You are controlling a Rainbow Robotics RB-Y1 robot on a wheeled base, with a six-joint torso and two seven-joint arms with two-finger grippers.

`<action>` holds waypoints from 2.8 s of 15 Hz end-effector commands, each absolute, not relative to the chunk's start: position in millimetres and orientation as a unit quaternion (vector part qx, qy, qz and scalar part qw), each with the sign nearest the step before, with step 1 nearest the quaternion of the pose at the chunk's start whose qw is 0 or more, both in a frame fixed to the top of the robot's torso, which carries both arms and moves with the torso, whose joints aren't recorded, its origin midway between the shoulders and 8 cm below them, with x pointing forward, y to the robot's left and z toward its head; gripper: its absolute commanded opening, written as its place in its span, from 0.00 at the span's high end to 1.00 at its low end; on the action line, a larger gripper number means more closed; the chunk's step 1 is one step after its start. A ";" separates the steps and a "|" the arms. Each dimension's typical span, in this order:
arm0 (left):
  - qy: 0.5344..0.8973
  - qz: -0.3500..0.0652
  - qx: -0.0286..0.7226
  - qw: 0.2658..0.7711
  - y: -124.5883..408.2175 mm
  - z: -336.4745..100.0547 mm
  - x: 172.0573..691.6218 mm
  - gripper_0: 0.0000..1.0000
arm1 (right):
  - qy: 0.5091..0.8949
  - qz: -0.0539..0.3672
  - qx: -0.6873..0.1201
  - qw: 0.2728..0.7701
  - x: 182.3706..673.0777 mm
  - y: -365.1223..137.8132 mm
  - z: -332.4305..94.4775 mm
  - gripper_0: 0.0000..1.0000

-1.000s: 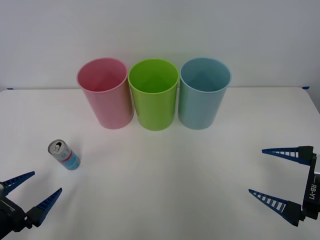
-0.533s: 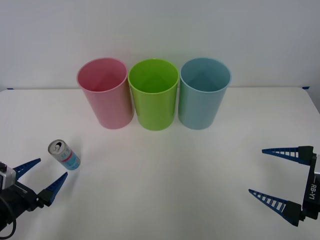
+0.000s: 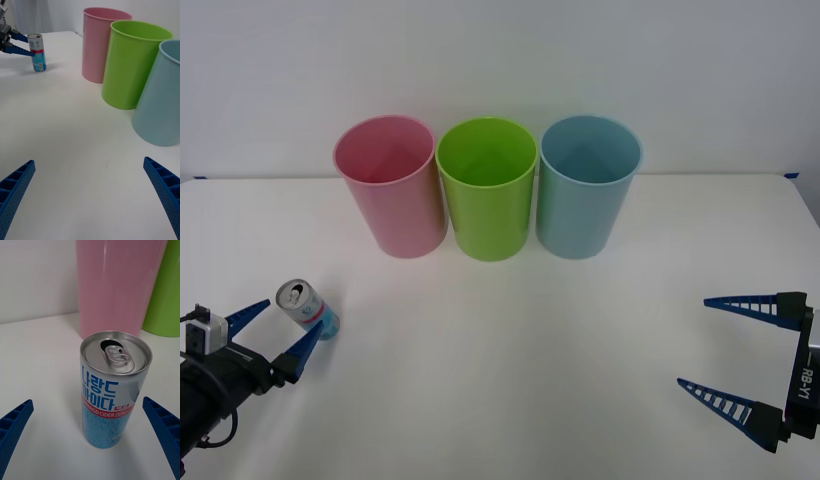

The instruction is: Put cans in the blue bin and PET bottles in the pink bin and trash in the green bin.

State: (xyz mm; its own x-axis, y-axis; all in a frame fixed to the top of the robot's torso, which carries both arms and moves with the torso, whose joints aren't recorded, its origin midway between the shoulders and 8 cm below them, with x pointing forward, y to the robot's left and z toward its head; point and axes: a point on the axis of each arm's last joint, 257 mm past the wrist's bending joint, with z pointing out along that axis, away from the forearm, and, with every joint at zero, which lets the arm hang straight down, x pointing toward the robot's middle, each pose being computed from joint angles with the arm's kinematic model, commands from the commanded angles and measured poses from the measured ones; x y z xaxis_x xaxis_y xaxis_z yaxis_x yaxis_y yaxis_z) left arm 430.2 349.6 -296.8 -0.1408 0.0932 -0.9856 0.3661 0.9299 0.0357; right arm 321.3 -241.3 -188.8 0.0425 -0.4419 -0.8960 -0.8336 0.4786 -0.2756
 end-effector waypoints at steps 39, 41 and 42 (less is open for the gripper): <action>0.718 -0.161 0.227 0.638 283.2 -275.9 449.3 1.00 | 0.668 0.181 -0.477 0.542 321.3 -241.3 -188.8 0.00; 0.707 -0.179 0.261 0.633 268.1 -270.2 438.0 1.00 | 0.668 0.181 -0.477 0.542 321.3 -241.3 -188.8 0.00; 0.703 -0.183 0.279 0.628 264.4 -269.4 433.3 1.00 | 0.668 0.181 -0.477 0.542 321.3 -241.3 -188.8 0.00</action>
